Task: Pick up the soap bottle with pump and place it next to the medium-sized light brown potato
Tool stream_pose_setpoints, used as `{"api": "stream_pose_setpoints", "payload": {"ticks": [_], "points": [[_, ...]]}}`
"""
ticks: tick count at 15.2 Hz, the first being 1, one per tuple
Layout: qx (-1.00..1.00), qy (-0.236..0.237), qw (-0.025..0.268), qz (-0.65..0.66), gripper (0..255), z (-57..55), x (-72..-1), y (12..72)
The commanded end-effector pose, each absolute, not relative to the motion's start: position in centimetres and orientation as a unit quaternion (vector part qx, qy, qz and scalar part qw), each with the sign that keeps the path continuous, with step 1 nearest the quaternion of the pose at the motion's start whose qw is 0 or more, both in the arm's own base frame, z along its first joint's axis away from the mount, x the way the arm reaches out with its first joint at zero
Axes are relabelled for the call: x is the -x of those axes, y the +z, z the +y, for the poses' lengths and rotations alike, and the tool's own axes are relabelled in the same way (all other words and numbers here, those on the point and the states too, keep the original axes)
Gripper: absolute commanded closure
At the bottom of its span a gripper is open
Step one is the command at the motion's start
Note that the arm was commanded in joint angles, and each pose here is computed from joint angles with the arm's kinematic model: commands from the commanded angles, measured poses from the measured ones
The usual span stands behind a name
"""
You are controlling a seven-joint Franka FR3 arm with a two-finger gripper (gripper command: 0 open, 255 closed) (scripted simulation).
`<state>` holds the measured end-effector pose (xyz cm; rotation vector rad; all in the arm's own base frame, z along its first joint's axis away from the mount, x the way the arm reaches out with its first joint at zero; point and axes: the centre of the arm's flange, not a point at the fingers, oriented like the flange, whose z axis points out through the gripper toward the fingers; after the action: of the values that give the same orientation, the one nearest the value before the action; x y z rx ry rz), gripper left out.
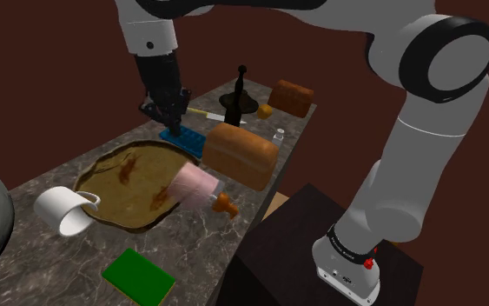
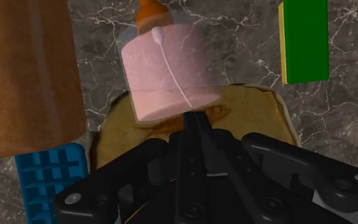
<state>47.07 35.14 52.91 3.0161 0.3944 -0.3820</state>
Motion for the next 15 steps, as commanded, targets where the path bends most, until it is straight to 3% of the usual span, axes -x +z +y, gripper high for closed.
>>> {"api": "stream_pose_setpoints", "payload": {"ticks": [1, 15], "points": [[-0.983, -0.125, 0.038, 0.129, 0, 35.1, -47.1, 52.9], [-0.960, 0.086, -0.104, 0.247, 0, 21.2, -31.2, 40.6]]}}
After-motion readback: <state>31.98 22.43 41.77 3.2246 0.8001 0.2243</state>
